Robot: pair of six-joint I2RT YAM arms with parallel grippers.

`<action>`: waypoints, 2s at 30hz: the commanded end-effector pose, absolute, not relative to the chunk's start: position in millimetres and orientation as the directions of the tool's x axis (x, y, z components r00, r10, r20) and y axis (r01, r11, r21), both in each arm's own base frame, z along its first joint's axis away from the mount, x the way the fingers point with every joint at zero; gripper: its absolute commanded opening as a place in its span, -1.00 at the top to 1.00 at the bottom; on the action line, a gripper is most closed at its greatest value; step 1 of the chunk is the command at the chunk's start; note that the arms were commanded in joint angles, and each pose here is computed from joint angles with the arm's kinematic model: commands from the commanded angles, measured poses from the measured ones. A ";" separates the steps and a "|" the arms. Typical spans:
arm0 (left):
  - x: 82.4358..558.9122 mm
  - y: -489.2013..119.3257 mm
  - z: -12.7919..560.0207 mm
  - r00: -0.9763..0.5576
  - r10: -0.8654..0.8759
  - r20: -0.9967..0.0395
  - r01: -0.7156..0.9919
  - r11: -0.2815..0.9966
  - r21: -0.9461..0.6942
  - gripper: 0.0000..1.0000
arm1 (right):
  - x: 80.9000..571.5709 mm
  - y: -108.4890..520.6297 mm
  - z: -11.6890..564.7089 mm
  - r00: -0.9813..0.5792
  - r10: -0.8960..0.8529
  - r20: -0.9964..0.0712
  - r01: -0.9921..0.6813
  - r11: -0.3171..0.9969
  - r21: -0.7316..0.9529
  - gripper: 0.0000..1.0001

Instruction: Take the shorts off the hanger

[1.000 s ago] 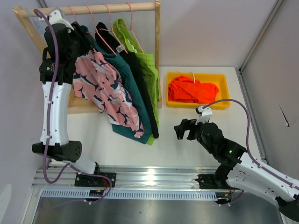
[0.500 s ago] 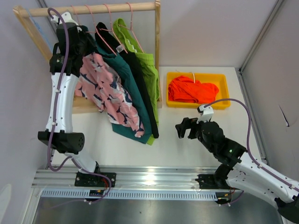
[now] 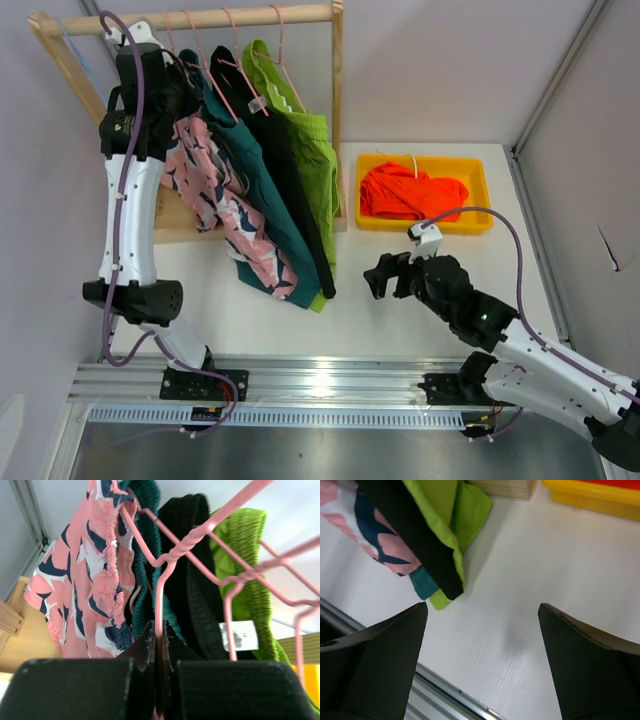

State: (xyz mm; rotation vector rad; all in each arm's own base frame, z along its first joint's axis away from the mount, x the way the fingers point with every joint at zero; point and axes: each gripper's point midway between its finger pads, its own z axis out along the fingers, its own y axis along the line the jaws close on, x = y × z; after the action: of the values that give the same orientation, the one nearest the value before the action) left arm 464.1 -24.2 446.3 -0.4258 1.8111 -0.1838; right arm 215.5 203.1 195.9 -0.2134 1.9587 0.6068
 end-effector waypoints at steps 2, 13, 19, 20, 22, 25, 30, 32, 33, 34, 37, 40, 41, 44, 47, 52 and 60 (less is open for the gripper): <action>399.7 -24.2 543.6 -0.023 -0.358 -0.933 -0.088 0.931 -0.355 1.00 | 207.6 257.9 270.5 -0.338 0.123 -0.933 -0.621 0.716 0.319 -0.99; 357.0 -26.0 572.4 0.029 -0.360 -0.933 -0.030 0.932 -0.361 1.00 | 184.9 375.5 440.5 -0.133 0.171 -0.976 -0.827 0.523 0.205 -0.99; 352.9 -28.2 568.2 0.012 -0.363 -0.932 -0.022 0.931 -0.363 1.00 | 171.8 444.4 469.3 -0.127 0.183 -0.975 -0.859 0.472 0.201 -0.99; 352.3 -28.2 565.4 0.006 -0.362 -0.932 -0.024 0.932 -0.362 1.00 | 169.4 448.7 487.0 -0.119 0.217 -0.969 -0.863 0.460 0.210 -0.99; 349.5 -27.3 566.7 0.013 -0.361 -0.932 -0.025 0.932 -0.362 1.00 | 166.1 473.3 477.1 -0.142 0.197 -0.970 -0.868 0.447 0.218 -0.99; 348.5 -27.6 565.8 0.009 -0.357 -0.934 -0.023 0.934 -0.357 1.00 | 154.1 492.9 485.6 -0.151 0.213 -0.965 -0.881 0.413 0.229 -0.99; 340.4 -31.1 569.6 0.010 -0.371 -0.929 0.000 0.929 -0.371 1.00 | 155.6 524.2 468.2 -0.155 0.203 -0.967 -0.870 0.435 0.231 -0.99; 337.9 -31.8 569.7 0.009 -0.374 -0.928 0.005 0.928 -0.374 1.00 | 162.3 535.1 458.3 -0.148 0.197 -0.969 -0.860 0.458 0.224 -0.99; 335.9 -32.0 569.5 0.009 -0.377 -0.926 0.007 0.926 -0.376 1.00 | 163.4 538.3 456.7 -0.144 0.197 -0.970 -0.857 0.465 0.221 -0.99; 333.3 -32.1 570.6 0.011 -0.380 -0.925 0.009 0.925 -0.380 1.00 | 167.6 540.7 461.6 -0.130 0.215 -0.968 -0.854 0.472 0.219 -0.99; 328.6 -35.1 569.8 0.002 -0.385 -0.923 0.026 0.923 -0.385 1.00 | 179.1 553.5 456.0 -0.088 0.210 -0.974 -0.840 0.510 0.186 -0.98; 322.7 -35.5 569.7 0.001 -0.387 -0.922 0.032 0.922 -0.386 1.00 | 189.6 564.0 447.3 -0.039 0.194 -0.980 -0.824 0.548 0.141 -0.93; 321.0 -36.3 569.2 -0.002 -0.386 -0.922 0.036 0.922 -0.386 1.00 | 192.2 564.9 451.0 -0.026 0.205 -0.978 -0.821 0.554 0.138 -0.67; 314.0 -35.6 571.3 0.005 -0.390 -0.921 0.039 0.920 -0.389 1.00 | 197.4 570.8 443.2 -0.006 0.191 -0.982 -0.813 0.570 0.116 0.06; 312.2 -35.6 570.0 0.002 -0.388 -0.922 0.039 0.921 -0.388 1.00 | 196.0 571.8 432.3 -0.014 0.166 -0.986 -0.813 0.572 0.108 1.00; 313.9 -25.8 569.6 0.022 -0.363 -0.932 -0.006 0.932 -0.363 1.00 | 146.6 559.9 405.9 -0.030 0.142 -0.989 -0.830 0.549 0.104 1.00; 317.4 -3.7 574.2 0.070 -0.293 -0.954 -0.105 0.948 -0.299 1.00 | 71.1 516.5 354.2 -0.116 0.101 -0.988 -0.785 0.601 0.154 1.00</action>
State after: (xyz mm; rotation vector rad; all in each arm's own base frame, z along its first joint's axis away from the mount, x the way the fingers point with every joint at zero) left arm 320.9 -17.3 537.6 -0.3339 1.6437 -0.2132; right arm 86.3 535.3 332.6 -0.7450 1.4982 0.7931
